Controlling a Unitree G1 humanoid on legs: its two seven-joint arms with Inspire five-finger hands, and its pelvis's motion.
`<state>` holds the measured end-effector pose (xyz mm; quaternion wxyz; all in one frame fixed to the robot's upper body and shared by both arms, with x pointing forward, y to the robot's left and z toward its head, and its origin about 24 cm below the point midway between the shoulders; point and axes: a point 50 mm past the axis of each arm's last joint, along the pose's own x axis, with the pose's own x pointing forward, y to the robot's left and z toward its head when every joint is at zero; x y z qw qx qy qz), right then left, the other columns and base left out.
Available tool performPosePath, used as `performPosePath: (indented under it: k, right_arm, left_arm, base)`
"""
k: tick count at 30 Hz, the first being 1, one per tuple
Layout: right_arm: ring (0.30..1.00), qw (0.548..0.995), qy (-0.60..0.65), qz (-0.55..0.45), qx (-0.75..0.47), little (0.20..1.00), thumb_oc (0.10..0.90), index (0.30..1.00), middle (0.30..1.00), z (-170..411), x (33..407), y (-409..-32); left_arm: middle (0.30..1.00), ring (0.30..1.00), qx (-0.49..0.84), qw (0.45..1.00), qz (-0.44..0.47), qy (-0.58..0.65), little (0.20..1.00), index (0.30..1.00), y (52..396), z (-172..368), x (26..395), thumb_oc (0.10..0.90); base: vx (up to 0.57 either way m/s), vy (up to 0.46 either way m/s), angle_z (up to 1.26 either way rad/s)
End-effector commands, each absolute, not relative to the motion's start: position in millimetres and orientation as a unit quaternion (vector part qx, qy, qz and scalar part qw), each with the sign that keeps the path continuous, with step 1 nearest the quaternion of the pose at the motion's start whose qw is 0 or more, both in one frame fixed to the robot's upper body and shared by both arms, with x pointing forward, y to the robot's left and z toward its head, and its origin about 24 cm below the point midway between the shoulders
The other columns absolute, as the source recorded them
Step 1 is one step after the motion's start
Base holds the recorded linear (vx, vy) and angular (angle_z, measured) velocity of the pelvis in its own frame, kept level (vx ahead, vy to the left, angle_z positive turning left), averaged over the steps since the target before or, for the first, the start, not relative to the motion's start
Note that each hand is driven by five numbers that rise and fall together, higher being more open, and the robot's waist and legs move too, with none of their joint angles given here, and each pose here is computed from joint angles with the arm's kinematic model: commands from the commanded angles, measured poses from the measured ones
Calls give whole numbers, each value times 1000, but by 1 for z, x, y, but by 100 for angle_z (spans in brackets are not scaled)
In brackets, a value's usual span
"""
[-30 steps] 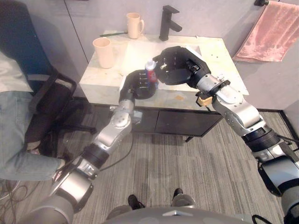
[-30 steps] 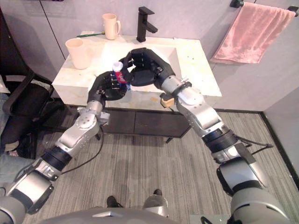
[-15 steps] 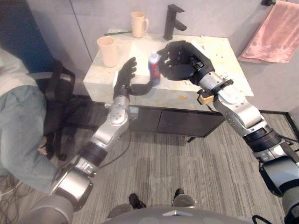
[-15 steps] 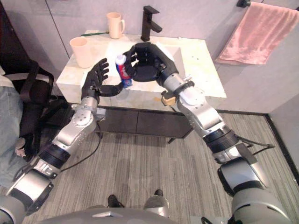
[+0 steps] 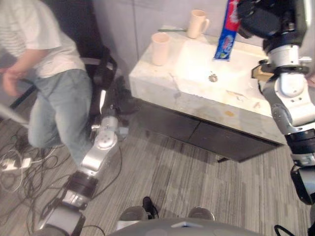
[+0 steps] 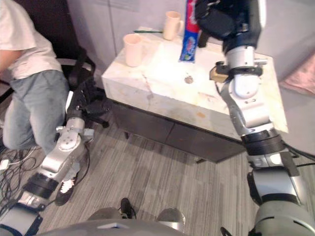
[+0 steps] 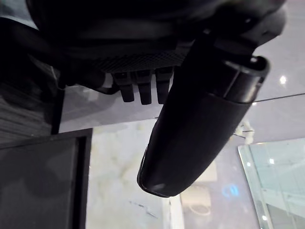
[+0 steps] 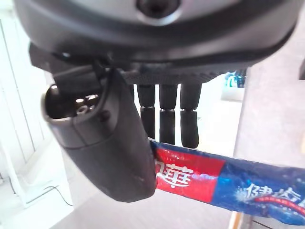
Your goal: Organize the bathroom.
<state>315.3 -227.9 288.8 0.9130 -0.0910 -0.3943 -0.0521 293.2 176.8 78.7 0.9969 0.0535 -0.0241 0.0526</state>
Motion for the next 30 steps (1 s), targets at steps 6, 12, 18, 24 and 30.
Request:
performPosePath:
  k: [6, 12, 18, 24, 30]
  right_arm:
    - [300, 782, -592, -183, -65, 300, 400, 300, 300, 349, 273, -267]
    - [300, 777, -591, -203, -78, 300, 400, 300, 300, 341, 278, -261]
    - [300, 777, -596, -195, -54, 300, 400, 300, 300, 332, 283, -246]
    - [300, 787, -591, -172, -44, 300, 400, 300, 300, 318, 282, -230]
    - [300, 781, -607, -143, -38, 300, 400, 300, 300, 319, 279, -216]
  left_arm:
    - [900, 900, 50, 993, -76, -71, 900, 900, 149, 88, 279, 800]
    - [900, 900, 32, 992, -114, -45, 900, 900, 146, 75, 267, 800]
    - [900, 900, -9, 983, -176, -42, 900, 900, 126, 75, 256, 800]
    - [900, 900, -25, 977, -206, -47, 900, 900, 107, 81, 259, 800]
    - [900, 900, -27, 979, -199, -48, 900, 900, 107, 83, 264, 800]
  base:
    - [231, -94, 78]
    - [182, -146, 88]
    - [178, -202, 16]
    - [117, -133, 19]
    - [114, 118, 15]
